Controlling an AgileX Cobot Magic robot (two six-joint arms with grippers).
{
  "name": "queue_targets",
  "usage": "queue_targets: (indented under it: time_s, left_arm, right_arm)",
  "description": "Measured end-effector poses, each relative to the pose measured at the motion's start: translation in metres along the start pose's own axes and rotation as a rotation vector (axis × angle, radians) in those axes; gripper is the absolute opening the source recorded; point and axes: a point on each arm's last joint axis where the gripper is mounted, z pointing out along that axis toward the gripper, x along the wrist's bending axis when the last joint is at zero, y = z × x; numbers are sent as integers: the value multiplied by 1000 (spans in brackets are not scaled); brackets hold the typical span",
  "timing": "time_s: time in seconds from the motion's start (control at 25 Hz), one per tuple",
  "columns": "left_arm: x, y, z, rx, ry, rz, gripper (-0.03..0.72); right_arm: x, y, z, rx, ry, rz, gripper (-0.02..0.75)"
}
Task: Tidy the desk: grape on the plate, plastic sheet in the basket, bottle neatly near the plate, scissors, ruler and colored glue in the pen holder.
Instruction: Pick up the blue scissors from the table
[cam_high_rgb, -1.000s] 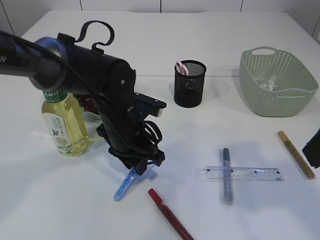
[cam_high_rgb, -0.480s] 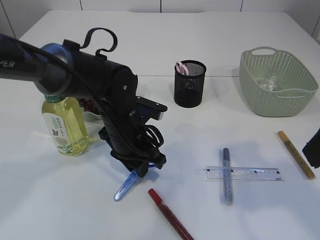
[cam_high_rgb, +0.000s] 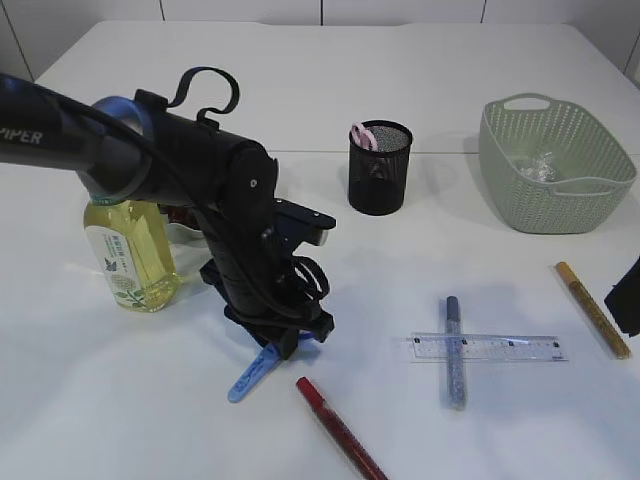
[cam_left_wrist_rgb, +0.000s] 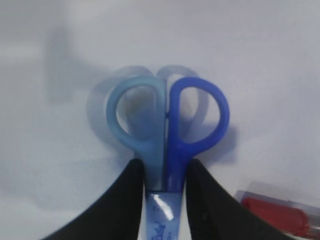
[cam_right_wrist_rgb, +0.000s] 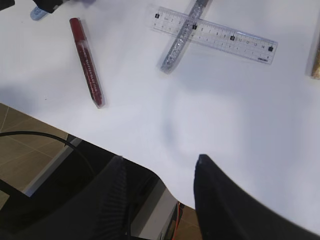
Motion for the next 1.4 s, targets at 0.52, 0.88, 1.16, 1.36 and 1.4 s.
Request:
queue_targets:
  time_s: [0.52,0.88,1.16,1.36,1.4]
  left_arm:
    - [0,1,0,-6,0,0,254]
    - [-1,-1,0,14,-9,-9,258]
    - [-1,-2,1,28,-10,-11,258]
    - [-1,-3,3,33,-9,-11,258]
    - [-1,-3,3,33,-9,-12,258]
  right_arm:
    - [0,0,0,0,0,0,364]
    - [0,0,0,0,0,0,364]
    - [0,0,0,0,0,0,364]
    - [0,0,0,0,0,0,364]
    - [0,0,0,0,0,0,364]
